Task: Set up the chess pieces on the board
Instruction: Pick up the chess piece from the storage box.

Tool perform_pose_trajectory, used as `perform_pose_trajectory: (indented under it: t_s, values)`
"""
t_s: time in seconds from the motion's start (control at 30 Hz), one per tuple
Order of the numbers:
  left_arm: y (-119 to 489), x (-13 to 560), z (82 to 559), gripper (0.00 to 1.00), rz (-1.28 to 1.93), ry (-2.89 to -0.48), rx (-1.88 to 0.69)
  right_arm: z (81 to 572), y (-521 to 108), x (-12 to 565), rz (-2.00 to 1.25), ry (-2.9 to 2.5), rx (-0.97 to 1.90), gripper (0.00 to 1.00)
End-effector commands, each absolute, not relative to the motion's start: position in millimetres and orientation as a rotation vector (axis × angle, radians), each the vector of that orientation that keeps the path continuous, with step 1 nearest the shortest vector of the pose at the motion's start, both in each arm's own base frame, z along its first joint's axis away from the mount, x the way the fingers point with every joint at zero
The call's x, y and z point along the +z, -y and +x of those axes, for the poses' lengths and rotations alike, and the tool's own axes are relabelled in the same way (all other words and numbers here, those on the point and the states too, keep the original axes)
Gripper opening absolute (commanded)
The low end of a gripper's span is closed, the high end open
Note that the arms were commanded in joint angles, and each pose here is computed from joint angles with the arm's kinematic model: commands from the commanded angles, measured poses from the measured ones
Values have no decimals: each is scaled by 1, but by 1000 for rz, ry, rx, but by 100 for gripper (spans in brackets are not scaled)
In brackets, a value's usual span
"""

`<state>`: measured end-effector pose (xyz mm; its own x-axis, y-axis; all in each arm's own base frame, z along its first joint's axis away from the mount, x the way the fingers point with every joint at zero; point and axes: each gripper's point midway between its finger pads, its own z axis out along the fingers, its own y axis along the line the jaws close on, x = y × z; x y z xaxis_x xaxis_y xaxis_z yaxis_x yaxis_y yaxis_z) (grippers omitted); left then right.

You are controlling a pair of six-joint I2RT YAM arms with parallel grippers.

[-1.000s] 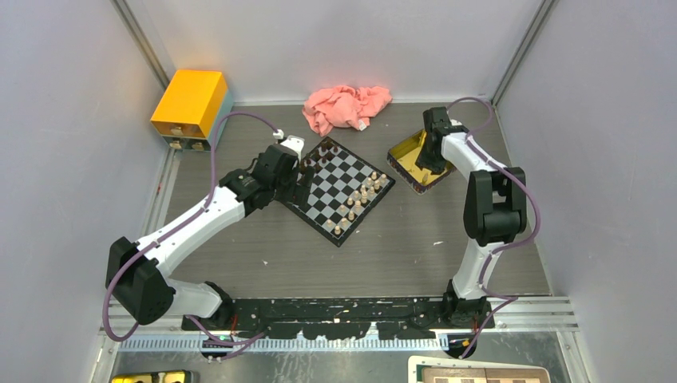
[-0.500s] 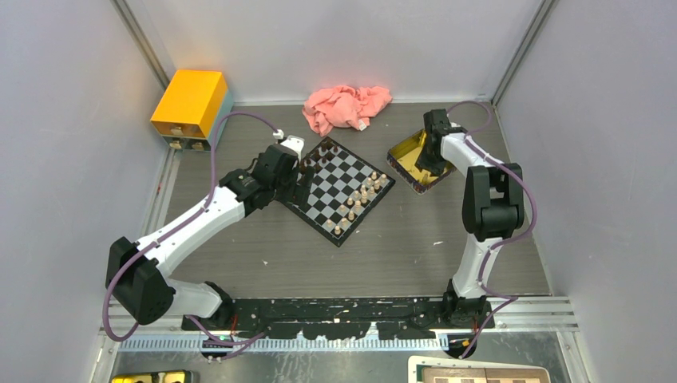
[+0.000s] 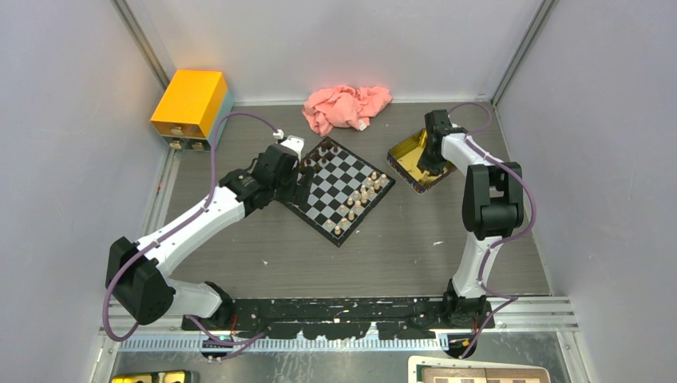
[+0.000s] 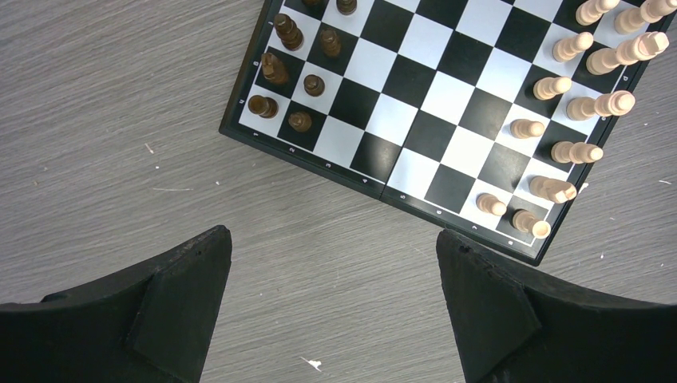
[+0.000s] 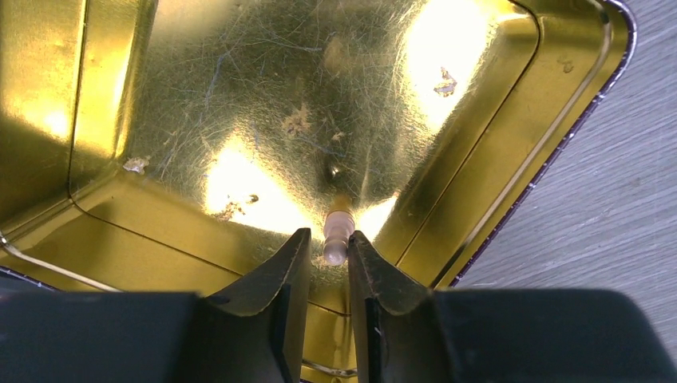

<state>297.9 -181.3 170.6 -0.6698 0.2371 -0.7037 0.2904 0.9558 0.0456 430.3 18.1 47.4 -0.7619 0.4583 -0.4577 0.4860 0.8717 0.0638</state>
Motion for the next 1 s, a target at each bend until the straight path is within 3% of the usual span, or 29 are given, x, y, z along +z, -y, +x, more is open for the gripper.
perform_pose_trajectory:
  t_s: [0.0,0.4,0.83,0.97]
  values:
    - [182,178,301,100,337,-2305,-106,435,-17,52,713,-2540,-59,29]
    - [183,178,298,100,328,-2308,-121,429,-19,52,714,-2552,-48,28]
    - [182,178,298,100,330,-2307,-117,435,-17,66,701,-2518,-56,1]
    - [181,181,298,100,331,-2303,-111,442,-17,84,692,-2480,-37,1]
